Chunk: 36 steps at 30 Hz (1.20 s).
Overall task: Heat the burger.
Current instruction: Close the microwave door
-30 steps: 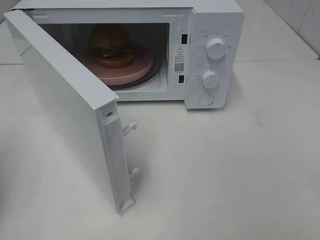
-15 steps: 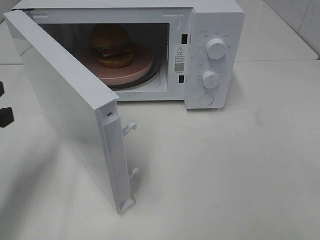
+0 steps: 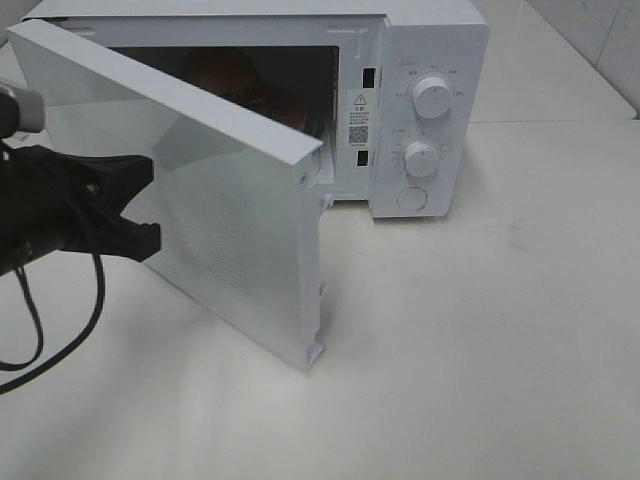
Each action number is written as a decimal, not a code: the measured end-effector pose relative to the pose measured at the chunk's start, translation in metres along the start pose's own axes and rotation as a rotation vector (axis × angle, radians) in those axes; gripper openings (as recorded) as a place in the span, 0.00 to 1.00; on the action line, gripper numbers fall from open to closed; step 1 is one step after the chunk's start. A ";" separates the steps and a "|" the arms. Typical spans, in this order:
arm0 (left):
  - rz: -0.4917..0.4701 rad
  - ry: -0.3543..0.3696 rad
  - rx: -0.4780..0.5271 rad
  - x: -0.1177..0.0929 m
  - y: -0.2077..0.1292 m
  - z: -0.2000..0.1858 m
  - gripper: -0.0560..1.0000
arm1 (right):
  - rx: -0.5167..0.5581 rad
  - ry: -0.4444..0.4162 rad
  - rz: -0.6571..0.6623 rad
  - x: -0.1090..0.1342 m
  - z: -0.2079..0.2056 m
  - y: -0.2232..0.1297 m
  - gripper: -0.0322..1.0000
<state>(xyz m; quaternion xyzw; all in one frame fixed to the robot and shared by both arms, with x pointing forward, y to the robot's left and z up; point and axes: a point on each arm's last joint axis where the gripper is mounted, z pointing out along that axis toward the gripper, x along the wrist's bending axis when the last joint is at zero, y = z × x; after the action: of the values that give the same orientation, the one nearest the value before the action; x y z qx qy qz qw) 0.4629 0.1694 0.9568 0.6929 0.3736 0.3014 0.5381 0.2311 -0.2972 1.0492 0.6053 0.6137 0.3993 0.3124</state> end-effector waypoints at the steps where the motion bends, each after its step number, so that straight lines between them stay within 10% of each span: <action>1: 0.000 0.000 0.000 0.000 0.000 0.000 0.05 | 0.000 0.000 0.000 0.000 0.000 0.000 0.76; 36: -0.054 -0.096 -0.036 -0.059 0.031 0.111 0.05 | 0.000 0.000 0.000 0.000 0.000 0.000 0.76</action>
<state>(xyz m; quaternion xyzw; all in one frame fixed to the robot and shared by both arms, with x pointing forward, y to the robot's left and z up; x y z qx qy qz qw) 0.5284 0.0580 0.9595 0.6865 0.3604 0.2596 0.5757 0.2311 -0.2972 1.0492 0.6053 0.6137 0.3993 0.3124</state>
